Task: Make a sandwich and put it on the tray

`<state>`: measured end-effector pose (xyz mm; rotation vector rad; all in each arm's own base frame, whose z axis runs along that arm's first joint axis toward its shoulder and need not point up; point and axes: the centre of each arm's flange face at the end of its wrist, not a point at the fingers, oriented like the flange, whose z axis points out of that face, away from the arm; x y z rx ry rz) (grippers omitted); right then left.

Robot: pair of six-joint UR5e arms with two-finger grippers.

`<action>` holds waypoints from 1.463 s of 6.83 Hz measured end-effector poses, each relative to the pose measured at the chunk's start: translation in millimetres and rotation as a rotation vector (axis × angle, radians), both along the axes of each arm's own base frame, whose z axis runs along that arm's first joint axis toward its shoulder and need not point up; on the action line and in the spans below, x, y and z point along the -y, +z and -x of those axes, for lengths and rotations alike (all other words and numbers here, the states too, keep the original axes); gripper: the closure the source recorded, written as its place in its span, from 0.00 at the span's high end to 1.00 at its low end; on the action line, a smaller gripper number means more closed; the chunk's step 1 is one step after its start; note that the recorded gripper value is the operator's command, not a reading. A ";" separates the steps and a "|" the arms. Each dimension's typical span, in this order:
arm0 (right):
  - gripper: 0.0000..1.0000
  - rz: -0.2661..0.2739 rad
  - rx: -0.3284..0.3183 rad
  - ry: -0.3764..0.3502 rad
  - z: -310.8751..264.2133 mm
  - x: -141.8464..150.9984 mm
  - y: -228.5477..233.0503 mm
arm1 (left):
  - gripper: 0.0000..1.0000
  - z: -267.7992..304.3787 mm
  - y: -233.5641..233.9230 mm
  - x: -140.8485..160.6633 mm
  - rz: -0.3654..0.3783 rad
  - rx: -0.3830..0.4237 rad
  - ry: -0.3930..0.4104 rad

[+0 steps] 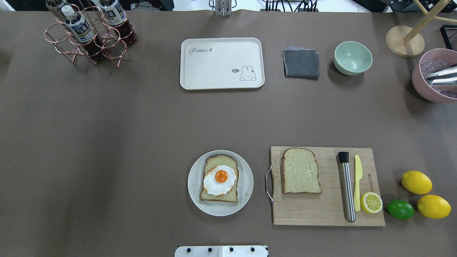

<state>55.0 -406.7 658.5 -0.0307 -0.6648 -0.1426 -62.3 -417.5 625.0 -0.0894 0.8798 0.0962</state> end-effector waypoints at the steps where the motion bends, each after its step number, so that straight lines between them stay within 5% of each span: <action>1: 1.00 0.001 0.001 0.000 0.1 0.1 -0.4 | 0.98 0.2 0.0 0.7 0.000 0.000 -0.001; 10: 1.00 -0.004 0.000 0.000 0.0 0.5 -0.8 | 0.98 1.2 3.9 0.3 0.009 0.001 -0.003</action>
